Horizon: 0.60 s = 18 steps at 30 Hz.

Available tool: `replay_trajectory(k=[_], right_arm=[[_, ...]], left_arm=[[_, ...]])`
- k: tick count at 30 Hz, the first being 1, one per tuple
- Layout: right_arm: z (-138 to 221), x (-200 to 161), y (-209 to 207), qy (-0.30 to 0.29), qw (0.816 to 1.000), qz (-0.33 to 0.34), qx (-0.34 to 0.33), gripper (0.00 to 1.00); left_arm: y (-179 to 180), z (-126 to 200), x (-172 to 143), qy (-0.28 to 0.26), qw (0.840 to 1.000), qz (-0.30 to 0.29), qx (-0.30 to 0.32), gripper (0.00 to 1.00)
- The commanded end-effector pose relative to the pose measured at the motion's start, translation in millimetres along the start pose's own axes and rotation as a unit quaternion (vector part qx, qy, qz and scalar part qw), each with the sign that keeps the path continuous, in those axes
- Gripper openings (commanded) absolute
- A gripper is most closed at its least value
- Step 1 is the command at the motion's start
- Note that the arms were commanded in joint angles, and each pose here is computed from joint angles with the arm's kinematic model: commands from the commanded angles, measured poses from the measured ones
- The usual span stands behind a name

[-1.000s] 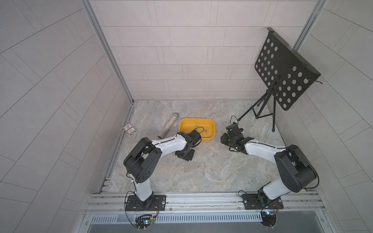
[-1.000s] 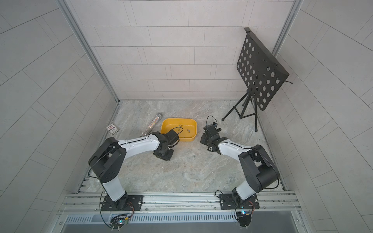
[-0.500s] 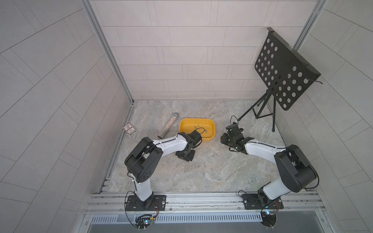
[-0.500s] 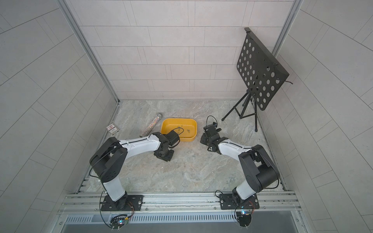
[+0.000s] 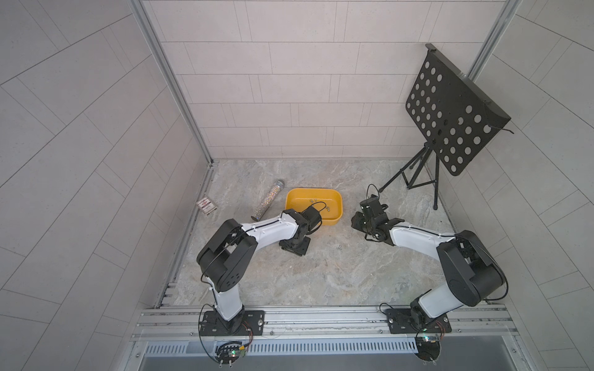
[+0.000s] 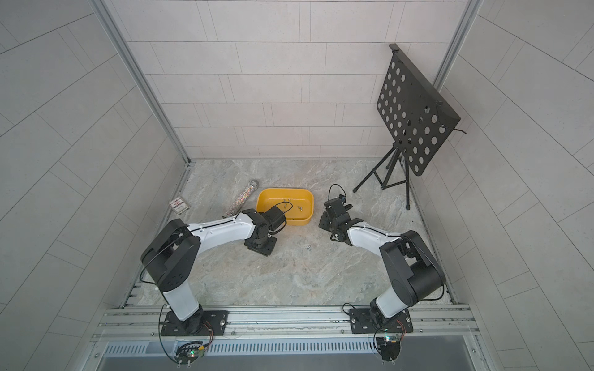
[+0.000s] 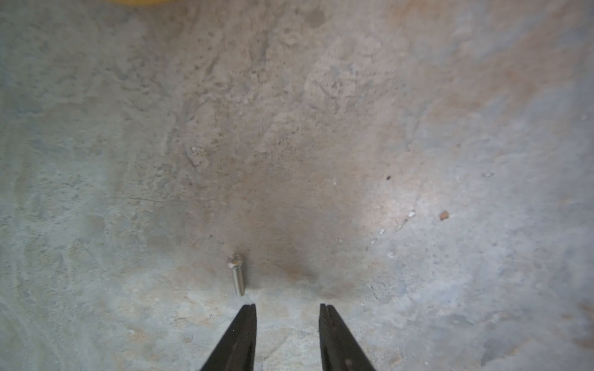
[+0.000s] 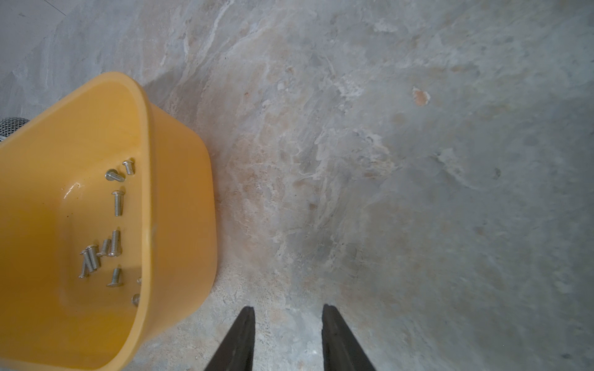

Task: Put the screws on the desktop into the storage box
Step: Pick up the screw from the center of the board.

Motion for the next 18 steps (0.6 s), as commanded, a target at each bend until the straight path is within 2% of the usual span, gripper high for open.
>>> replay_trajectory(k=[1, 8, 18], right_arm=[[-1.4, -1.2, -4.0, 0.002, 1.0, -0.003, -0.008, 0.4], [-1.8, -1.1, -3.7, 0.003, 1.0, -0.003, -0.007, 0.4], [-2.5, -1.0, -2.9, 0.004, 1.0, -0.002, -0.007, 0.4]], left_arm=[[2.0, -1.7, 6.2, 0.005, 1.0, -0.003, 0.015, 0.39], [9.1, 4.7, 6.3, 0.001, 1.0, 0.006, 0.028, 0.41], [32.9, 0.4, -2.4, 0.019, 0.997, 0.054, 0.047, 0.47]])
Point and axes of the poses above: each gripper's point midway between its finger pads, its own z axis back along the fingers, its own y axis along the line the jaws close on, x = y × z, the point moved 10 cm from there along z, back along the fingers, and after that the axes turned 15 degrees about -z, right-handed, at the moved point
